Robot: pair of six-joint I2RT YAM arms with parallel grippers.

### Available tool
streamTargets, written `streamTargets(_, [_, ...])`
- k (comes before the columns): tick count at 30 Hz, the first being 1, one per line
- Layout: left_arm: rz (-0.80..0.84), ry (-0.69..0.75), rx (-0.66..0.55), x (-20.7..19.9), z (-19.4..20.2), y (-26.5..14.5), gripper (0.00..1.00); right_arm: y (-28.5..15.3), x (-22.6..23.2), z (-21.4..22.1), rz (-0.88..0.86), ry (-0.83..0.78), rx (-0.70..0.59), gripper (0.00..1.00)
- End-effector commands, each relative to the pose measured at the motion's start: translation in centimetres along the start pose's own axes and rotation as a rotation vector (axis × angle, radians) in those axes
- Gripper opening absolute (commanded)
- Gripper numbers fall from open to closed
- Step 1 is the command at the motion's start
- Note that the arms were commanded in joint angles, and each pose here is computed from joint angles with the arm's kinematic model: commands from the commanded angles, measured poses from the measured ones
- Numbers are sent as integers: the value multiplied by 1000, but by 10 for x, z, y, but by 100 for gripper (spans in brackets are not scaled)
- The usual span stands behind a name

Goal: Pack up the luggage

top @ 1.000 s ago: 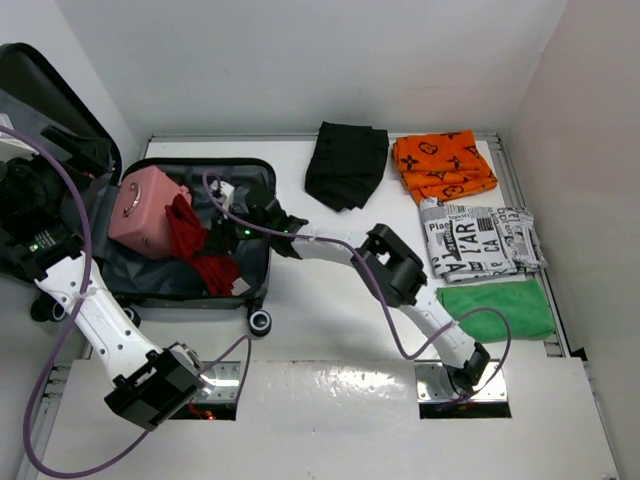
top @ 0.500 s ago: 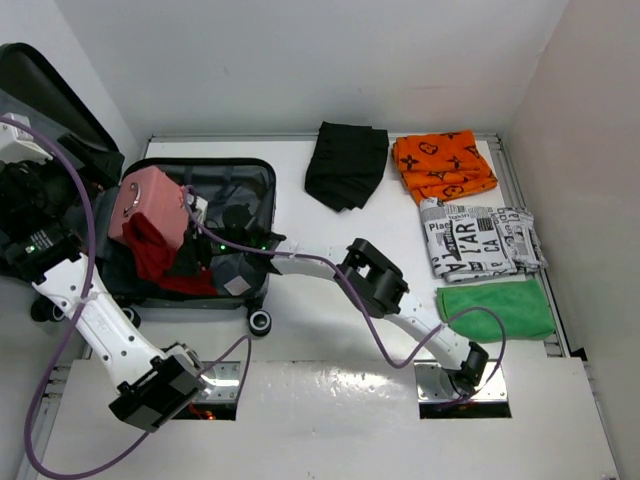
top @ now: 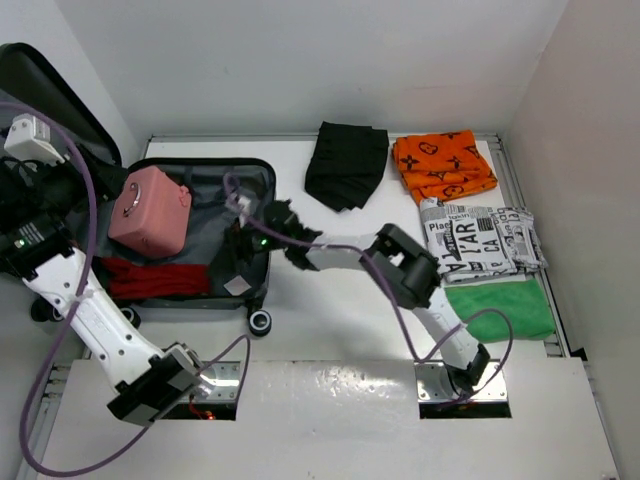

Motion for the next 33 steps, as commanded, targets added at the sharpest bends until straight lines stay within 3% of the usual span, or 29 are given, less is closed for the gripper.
streamTargets(1, [111, 98, 149, 0, 20, -3, 59, -61, 35, -92, 16, -24, -230, 82])
streamTargets(3, [166, 41, 276, -5, 44, -8, 45, -84, 38, -107, 45, 3, -262, 73])
streamTargets(4, [156, 35, 346, 4, 59, -5, 31, -109, 28, -120, 100, 33, -286, 64])
streamTargets(5, [119, -1, 393, 6, 71, -5, 24, -118, 28, -120, 100, 36, -268, 59])
streamTargets(6, [56, 13, 400, 11, 70, -8, 18, -133, 32, -130, 107, 26, -282, 55])
streamTargets(7, [80, 117, 410, 12, 71, -9, 12, -147, 29, -134, 142, 48, -289, 52])
streamTargets(9, [90, 172, 458, 4, 75, -4, 12, -165, 23, -131, 187, 66, -256, 43])
streamTargets(11, [86, 215, 543, 1, 90, 4, 12, -186, 19, -133, 225, 62, -249, 41])
streamTargets(14, [120, 336, 651, -2, 113, 11, 14, -210, 9, -128, 287, 88, -220, 43])
streamTargets(20, [199, 422, 866, -3, 173, 13, 16, -251, -1, -123, 377, 61, -176, 47])
streamTargets(25, [170, 439, 1052, 21, 212, 13, 16, -281, -5, -123, 458, 83, -188, 48])
streamTargets(33, [54, 632, 1234, 71, 253, 13, 16, -312, -14, -129, 539, 107, -224, 49])
Point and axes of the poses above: each gripper's point midway between its finger pads, its own y axis out along the fingers, its own x axis along the line the jaws close on, z = x × y, the point moved 5 cm from there along -y, back along the fingers, and after that the axes turned 9 degrees about y, right-handed, at the moved point
